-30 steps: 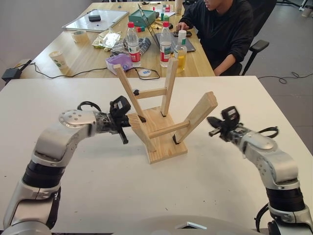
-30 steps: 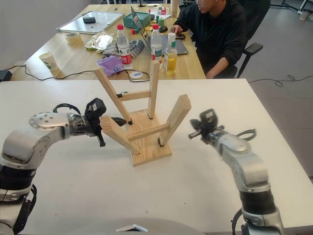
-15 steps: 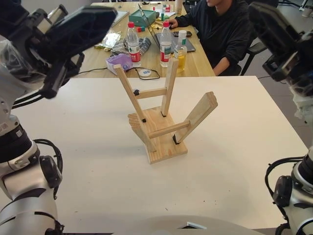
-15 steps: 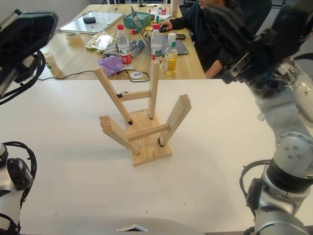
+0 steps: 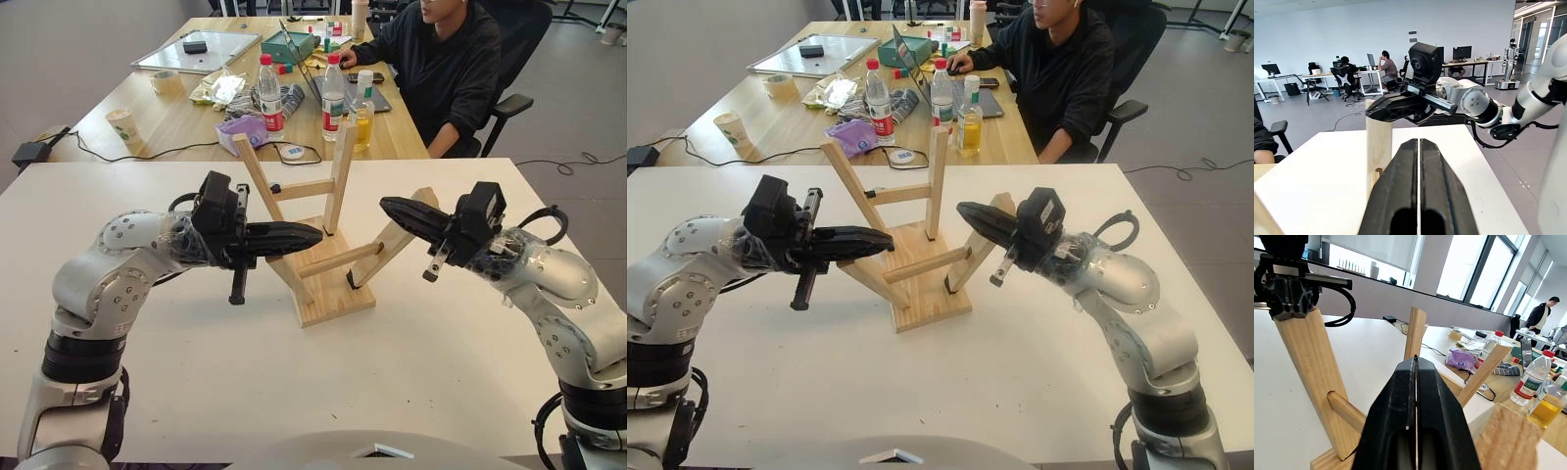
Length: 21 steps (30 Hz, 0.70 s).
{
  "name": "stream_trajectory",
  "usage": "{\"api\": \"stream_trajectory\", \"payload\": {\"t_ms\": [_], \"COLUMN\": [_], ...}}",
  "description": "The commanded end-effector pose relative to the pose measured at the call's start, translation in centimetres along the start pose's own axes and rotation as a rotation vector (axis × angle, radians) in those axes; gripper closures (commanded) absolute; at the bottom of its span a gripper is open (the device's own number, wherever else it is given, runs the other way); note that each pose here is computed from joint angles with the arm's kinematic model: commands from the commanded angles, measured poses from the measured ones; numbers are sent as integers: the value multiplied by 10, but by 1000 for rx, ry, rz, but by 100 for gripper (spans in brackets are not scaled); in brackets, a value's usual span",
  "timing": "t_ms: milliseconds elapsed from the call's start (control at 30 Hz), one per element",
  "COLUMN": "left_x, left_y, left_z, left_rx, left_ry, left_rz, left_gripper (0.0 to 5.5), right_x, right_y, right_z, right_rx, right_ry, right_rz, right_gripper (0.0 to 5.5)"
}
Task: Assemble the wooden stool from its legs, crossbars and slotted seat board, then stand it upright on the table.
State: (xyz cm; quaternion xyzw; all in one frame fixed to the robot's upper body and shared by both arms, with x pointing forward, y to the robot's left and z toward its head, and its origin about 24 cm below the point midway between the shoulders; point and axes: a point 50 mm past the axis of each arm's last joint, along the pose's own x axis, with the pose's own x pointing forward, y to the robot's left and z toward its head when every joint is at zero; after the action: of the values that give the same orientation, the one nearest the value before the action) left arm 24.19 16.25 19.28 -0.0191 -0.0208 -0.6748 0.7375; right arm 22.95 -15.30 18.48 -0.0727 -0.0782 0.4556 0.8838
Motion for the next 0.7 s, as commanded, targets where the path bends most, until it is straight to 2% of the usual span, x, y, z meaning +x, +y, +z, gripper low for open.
{"api": "stream_trajectory", "payload": {"t_ms": [33,167,233,300,367,433,600,700], "left_x": [-10,-20,-26,-31,-29,-17,29,50], "left_y": [4,-3,-3,2,14,28,51,58], "left_z": [31,97,112,110,88,69,62,51], "left_rx": [-92,-49,-16,12,79,134,260,385], "left_ry": [-77,-238,-252,-196,-74,3,91,262], "left_rz": [14,-71,-53,5,122,209,229,198], "left_gripper": [548,548,548,548,548,548,548,550], "right_x": [-7,-19,-28,-35,-41,-44,-43,-49], "right_y": [-16,-27,-40,-53,-67,-67,-48,-44], "right_z": [37,87,91,81,49,12,-23,-31], "right_rx": [38,136,148,114,75,58,85,97], "right_ry": [-132,-383,-389,-288,-72,129,288,364], "right_rz": [-41,-38,-113,-229,-381,-446,-387,-364], "right_gripper": [549,549,549,549,549,549,549,505]}}
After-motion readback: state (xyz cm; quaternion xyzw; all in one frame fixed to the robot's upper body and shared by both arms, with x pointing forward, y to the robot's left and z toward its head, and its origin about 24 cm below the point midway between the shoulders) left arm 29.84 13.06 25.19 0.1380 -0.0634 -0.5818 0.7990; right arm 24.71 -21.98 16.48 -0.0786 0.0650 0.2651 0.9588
